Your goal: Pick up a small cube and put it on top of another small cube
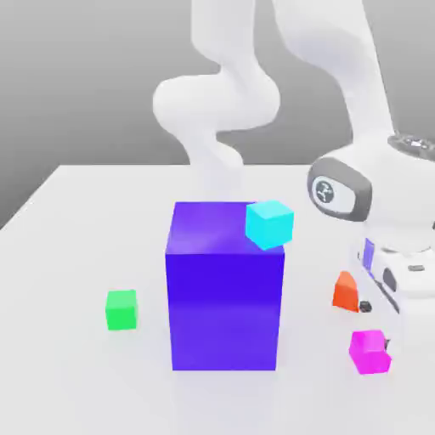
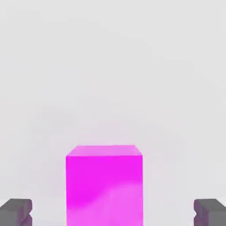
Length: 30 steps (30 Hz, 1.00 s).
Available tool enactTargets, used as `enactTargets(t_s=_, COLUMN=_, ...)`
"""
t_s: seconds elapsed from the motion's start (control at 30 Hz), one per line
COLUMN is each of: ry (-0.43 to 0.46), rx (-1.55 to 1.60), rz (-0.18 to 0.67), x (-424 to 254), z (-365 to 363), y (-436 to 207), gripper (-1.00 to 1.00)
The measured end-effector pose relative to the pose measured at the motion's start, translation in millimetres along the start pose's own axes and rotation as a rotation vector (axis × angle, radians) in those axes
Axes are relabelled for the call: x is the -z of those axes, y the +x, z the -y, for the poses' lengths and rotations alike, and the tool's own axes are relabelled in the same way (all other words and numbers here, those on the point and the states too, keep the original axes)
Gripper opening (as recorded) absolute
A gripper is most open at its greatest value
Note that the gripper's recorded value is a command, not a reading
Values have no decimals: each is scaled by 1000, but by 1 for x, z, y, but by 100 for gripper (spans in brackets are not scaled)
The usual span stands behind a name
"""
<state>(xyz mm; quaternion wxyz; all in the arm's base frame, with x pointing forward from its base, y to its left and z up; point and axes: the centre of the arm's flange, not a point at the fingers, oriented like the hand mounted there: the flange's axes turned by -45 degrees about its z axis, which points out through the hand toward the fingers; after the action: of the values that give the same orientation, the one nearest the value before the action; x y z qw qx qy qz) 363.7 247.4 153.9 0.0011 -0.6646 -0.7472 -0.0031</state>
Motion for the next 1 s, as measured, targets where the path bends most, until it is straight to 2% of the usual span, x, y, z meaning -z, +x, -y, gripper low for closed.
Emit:
enactTargets(t_s=0.07, ry=2, rx=3, rz=3, x=-19, z=2, y=-1, gripper=0)
enactTargets(t_s=0.1, ry=3, rx=4, rz=4, x=-25, z=2, y=-1, gripper=-100)
enactTargets(t_s=0.33, ry=4, rx=4, rz=5, x=-25, z=2, y=-1, gripper=-100)
enactTargets(t_s=0.57, ry=2, rx=6, rz=4, x=32, z=1, y=0, gripper=-100)
enactTargets(t_s=0.63, ry=-29, rx=-33, rz=-1, x=48, z=-11, y=-1, gripper=-100)
enactTargets(t_s=0.8, ry=-110, rx=-302, rz=10, x=80, z=-47, y=-51, gripper=-100)
enactTargets(t_s=1.0, ry=-200, rx=-698, rz=-2, x=124, z=-75, y=-140, gripper=-100)
